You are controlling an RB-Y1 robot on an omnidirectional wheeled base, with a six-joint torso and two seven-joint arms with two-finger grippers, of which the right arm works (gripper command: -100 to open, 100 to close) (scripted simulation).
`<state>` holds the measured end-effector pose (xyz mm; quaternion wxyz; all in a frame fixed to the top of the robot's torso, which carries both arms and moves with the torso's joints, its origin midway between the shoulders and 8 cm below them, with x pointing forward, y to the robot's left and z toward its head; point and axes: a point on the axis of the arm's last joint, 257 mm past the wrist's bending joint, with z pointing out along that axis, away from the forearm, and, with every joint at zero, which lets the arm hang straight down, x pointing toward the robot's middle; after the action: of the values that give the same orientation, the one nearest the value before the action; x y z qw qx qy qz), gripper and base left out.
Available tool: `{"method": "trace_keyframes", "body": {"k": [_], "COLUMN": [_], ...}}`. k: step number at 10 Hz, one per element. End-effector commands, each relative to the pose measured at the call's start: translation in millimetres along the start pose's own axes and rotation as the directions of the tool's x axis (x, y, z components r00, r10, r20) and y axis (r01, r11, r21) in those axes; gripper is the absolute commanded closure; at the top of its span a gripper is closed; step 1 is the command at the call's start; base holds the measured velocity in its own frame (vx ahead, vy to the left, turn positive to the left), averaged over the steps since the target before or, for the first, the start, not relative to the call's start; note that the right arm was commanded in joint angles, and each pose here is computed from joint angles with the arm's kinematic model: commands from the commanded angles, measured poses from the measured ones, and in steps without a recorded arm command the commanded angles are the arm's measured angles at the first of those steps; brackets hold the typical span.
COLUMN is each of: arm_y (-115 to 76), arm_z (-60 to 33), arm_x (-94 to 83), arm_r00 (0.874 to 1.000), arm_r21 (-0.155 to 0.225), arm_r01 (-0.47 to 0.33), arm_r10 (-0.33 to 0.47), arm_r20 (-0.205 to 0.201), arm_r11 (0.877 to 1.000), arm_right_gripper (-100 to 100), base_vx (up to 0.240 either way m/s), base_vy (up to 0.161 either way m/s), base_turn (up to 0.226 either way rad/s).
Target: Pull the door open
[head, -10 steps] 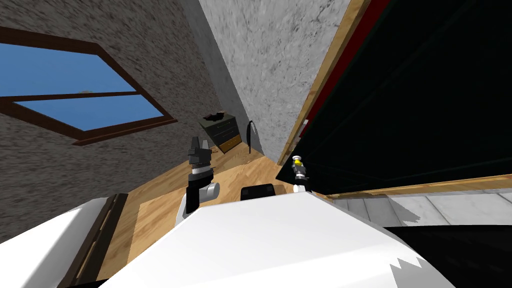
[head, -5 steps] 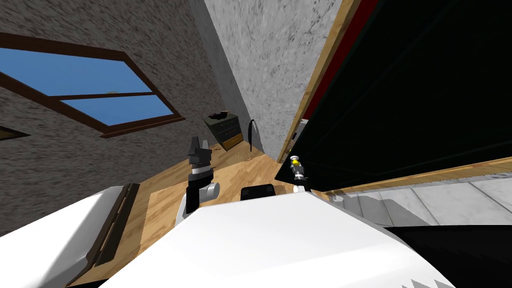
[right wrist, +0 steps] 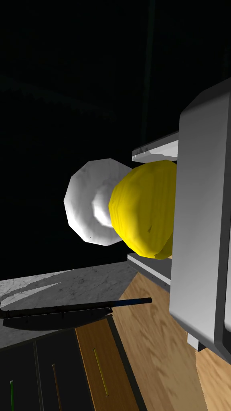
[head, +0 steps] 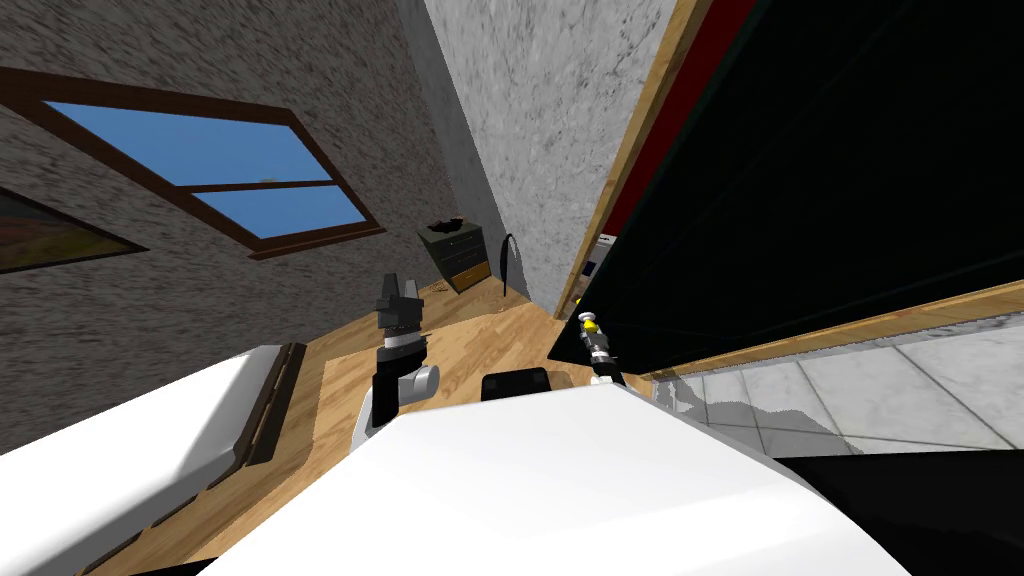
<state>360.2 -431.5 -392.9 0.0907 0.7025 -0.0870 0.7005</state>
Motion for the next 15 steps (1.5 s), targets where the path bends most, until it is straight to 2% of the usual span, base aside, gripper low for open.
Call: {"method": "trace_keyframes", "body": {"k": [1,2,3,4,8,12,14,15], "arm_y": [-4.0,-6.0,-5.5,-6.9,-8.0,-11.0,-12.4,-12.0], "arm_z": [-4.2,-6.3,-6.4,-22.2,-51.5,-83.6,-95.3,-92.4], "arm_x": [0.8,1.1,-1.9,-3.3,-1.5,0.1,0.7,-1.4], "arm_r00": [1.0,1.0,1.0,1.0,1.0,1.0,1.0,1.0], "arm_r21": [0.028,0.043,0.034,0.073,0.148,0.229,0.258,0.248], "arm_r01": [-0.004,-0.005,-0.002,0.003,0.009,0.003,-0.002,0.002], "arm_r10": [0.004,0.005,0.002,-0.003,-0.008,-0.002,0.003,-0.002], "arm_r20": [-0.002,-0.002,0.005,0.003,-0.007,-0.007,-0.004,0.002], "arm_r11": [1.0,0.999,0.999,0.997,0.989,0.973,0.966,0.969], "arm_right_gripper": [100,100,100,100,100,100,100,100], "base_vx": [-0.216,-0.209,-0.097,-0.08,-0.087,-0.078,-0.057,-0.025], "base_vy": [-0.017,-0.032,-0.014,-0.003,0.001,-0.024,-0.03,-0.01], "base_turn": [0.068,0.062,0.022,0.004,-0.017,-0.014,-0.014,-0.001]}}
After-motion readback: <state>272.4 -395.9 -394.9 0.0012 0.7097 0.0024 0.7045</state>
